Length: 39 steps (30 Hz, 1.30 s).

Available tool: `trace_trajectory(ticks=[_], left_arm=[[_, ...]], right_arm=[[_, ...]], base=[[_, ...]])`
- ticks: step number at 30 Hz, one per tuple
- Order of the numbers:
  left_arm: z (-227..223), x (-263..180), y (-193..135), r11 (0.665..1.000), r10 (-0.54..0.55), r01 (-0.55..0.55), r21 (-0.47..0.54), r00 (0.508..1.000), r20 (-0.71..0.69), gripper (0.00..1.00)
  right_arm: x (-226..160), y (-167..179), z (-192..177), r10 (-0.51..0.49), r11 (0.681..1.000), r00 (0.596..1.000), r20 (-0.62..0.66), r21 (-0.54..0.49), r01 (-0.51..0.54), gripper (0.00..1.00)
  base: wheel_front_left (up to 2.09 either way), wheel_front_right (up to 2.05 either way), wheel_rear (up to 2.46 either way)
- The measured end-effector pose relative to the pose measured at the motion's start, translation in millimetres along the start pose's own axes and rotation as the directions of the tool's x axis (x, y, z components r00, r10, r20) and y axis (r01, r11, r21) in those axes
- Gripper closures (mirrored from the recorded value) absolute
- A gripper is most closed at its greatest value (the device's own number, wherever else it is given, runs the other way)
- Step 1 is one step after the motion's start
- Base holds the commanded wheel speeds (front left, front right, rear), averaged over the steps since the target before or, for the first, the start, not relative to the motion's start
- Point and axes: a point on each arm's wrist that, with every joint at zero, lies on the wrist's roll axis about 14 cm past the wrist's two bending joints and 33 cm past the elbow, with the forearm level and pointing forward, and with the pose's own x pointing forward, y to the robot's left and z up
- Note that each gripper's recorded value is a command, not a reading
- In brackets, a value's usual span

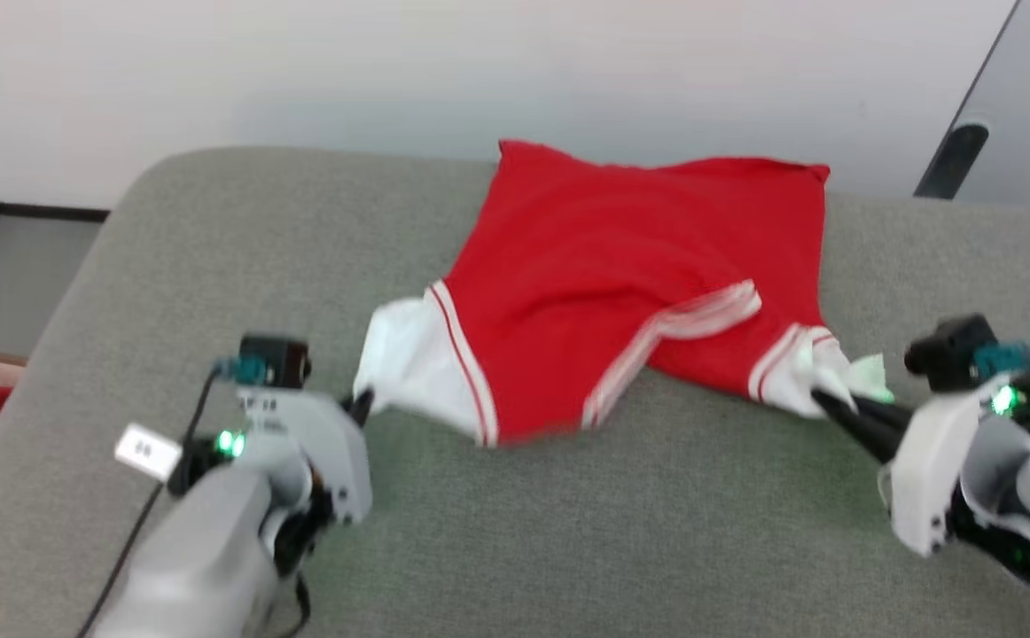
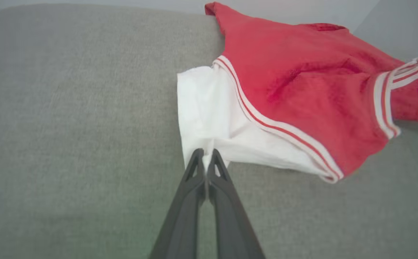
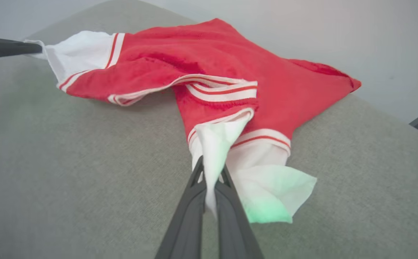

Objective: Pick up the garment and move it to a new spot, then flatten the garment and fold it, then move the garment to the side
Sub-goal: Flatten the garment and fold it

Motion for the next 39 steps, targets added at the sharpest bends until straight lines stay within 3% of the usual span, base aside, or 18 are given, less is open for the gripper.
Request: trace_trajectory(ticks=[9,15,27,36,38,39], left_arm=[[-61.4,-42.4,19.5,0.993,0.051,-0.060,-0.100,0.995,-0.088,1.00],[-85.5,-66.7,39.8,0.983,0.123,-0.138,-0.121,0.985,-0.123,1.00],[-106.8,-95.1,36.8,0.965,0.156,-0.191,-0.181,0.969,-0.191,1.00],[-95.8,-88.7,20.1,0.964,0.140,-0.172,-0.205,0.977,-0.161,1.00],[-97.3,-85.5,14.6,0.965,0.126,-0.160,-0.207,0.978,-0.168,1.00],[-97.8,-84.0,12.4,0.966,0.121,-0.156,-0.208,0.978,-0.171,1.00]], right_arm=[[-32.5,22.6,-34.4,0.067,0.996,0.994,-0.083,0.065,-0.062,1.00],[-54.9,30.6,-59.2,0.103,0.994,0.982,-0.159,-0.025,-0.108,1.00],[-90.8,15.9,-104.4,0.065,0.991,0.961,-0.268,0.128,-0.031,1.00],[-90.0,2.9,-129.4,0.044,0.980,0.933,-0.357,0.199,0.030,1.00],[-89.3,-1.7,-136.4,0.035,0.977,0.919,-0.392,0.207,0.051,0.49],[-88.6,-4.2,-138.2,0.031,0.976,0.914,-0.404,0.211,0.060,0.00]], base=[[0.00,0.00,0.00],[0.00,0.00,0.00],[0.00,0.00,0.00],[0.00,0.00,0.00],[0.00,0.00,0.00],[0.00,0.00,0.00]])
